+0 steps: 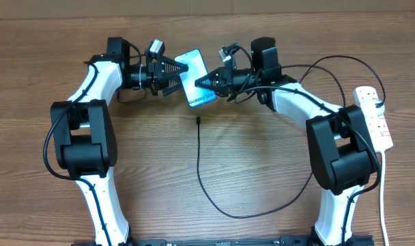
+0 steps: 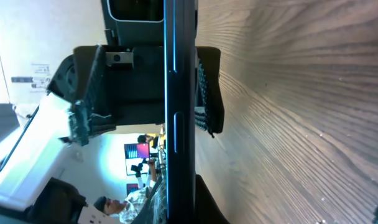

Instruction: Plug charger to phone and switch on socket

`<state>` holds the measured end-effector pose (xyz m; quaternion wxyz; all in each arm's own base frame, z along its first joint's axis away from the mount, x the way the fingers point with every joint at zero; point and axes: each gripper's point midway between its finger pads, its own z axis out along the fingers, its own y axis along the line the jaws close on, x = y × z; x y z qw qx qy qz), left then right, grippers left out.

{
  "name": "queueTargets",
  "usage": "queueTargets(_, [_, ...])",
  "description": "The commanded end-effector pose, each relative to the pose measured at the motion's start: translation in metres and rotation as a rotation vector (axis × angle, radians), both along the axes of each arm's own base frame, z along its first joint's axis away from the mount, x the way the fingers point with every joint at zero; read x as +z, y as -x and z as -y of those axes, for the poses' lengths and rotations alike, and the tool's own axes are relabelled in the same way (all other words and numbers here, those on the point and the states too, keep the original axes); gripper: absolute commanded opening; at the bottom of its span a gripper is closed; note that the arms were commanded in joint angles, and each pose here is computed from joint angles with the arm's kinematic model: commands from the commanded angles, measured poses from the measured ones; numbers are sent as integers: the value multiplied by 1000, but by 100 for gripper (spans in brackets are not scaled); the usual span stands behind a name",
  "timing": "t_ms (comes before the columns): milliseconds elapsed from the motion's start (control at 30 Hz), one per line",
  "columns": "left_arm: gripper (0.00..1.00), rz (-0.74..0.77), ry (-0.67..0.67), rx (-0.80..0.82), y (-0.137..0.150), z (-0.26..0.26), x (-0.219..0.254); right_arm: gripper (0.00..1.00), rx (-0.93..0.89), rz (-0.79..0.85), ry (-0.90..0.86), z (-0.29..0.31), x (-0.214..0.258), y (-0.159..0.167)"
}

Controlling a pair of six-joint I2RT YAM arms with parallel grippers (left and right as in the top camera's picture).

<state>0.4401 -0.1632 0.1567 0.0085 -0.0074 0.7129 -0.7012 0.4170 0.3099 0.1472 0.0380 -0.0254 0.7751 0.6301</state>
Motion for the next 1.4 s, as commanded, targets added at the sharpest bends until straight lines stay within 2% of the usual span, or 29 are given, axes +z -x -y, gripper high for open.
queueTargets(0, [66,-77,27,-13,1,4,1,4,-26,14,-7,-14,28,1])
queueTargets(233, [63,-60,26,-13,0,4,1,4,-128,-23,57,-33,16,-4])
queueTargets(400, [52,-43,18,-12,-2,4,0,4,-177,-12,90,-41,10,-7])
queueTargets(433, [45,-33,7,-9,-3,4,-2,4,-179,-10,96,-44,10,-6])
queueTargets(567, [42,-19,7,-9,-4,4,-1,4,-163,-13,96,-50,9,0])
queueTargets(667, [36,-4,7,-9,-6,4,-1,4,-158,-43,117,-50,3,4])
queueTargets(1100, [35,27,7,-9,-11,4,1,4,-53,-27,119,-51,-1,22])
queueTargets(1233, [27,23,12,-10,-13,4,2,4,-49,-20,118,-51,-1,23])
queueTargets(1367, [26,9,18,-12,-14,4,4,4,-52,-5,113,-51,1,21])
